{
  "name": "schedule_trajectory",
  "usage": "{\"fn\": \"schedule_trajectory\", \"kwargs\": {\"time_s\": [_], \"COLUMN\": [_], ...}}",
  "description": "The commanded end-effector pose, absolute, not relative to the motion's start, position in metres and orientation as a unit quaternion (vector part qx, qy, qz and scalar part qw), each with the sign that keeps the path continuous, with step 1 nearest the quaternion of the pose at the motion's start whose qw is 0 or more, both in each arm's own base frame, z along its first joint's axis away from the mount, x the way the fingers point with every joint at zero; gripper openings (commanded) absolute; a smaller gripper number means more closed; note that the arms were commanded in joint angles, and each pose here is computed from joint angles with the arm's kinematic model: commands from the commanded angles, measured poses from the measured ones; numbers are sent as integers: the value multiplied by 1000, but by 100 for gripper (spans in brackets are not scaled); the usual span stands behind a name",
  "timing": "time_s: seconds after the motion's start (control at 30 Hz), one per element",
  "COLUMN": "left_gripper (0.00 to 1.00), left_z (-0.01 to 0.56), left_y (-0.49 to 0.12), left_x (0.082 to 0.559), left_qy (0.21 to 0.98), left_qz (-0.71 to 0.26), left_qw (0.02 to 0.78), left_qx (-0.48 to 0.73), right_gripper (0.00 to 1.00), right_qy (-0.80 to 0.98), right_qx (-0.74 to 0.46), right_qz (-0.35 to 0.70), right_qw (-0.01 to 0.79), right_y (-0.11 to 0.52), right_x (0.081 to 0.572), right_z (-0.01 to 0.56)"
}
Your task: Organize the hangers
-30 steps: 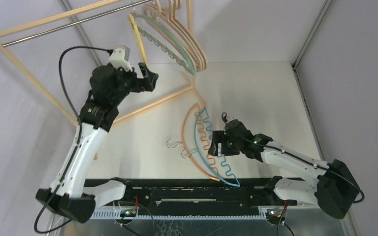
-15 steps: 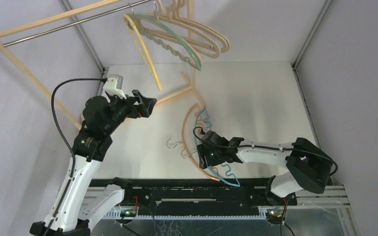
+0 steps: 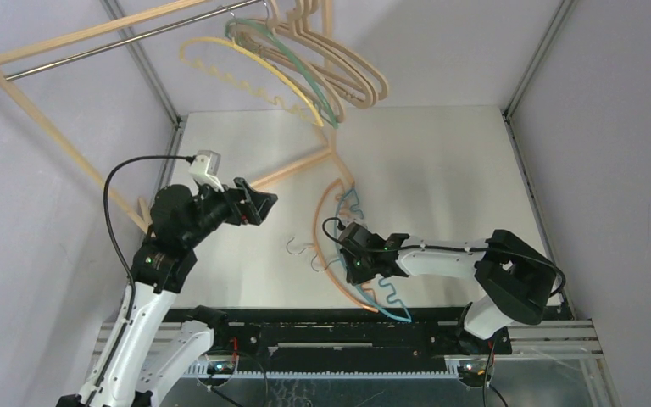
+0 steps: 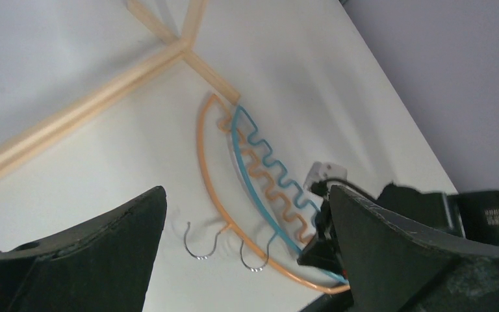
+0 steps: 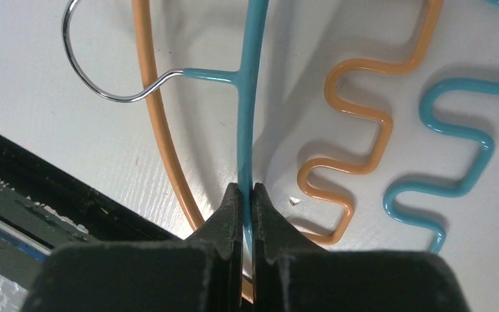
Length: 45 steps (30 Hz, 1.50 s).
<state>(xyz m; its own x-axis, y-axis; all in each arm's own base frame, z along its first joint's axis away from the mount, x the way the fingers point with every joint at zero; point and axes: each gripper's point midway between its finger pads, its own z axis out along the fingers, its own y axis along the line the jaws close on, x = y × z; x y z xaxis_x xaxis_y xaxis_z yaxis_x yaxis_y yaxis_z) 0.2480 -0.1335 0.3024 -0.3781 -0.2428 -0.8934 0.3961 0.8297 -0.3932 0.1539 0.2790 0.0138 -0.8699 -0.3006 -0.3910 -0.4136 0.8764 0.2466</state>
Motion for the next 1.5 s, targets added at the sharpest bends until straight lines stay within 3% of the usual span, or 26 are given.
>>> {"fn": "schedule_trajectory", "kwargs": {"time_s": [0.0, 0.17, 0.4, 0.6, 0.83, 1.13, 1.47], "left_gripper": [100, 99, 99, 100, 100, 100, 100], "left_z": [301, 277, 260, 243, 208, 207, 207], "left_y": [-153, -172, -201, -234, -256, -284, -267], "left_x": [226, 204, 187, 181, 201, 219, 202], "left_qy": [759, 755, 745, 741, 759, 768, 773], "left_qz": [-353, -396, -441, -444, -408, -384, -380], "left_qw": [542, 513, 481, 478, 487, 494, 489], "left_qx": [74, 102, 141, 159, 144, 135, 134], "right_gripper": [0, 0, 0, 0, 0, 0, 0], "right_qy": [931, 882, 807, 776, 757, 765, 780], "right_qx": [-165, -100, 71, 95, 93, 68, 75], "right_qz": [239, 355, 429, 478, 533, 546, 519], "right_qw": [220, 294, 400, 402, 365, 336, 343], "right_y": [305, 315, 273, 293, 327, 355, 342], "right_x": [167, 202, 280, 305, 300, 284, 291], "right_z": [65, 152, 241, 279, 302, 302, 290]}}
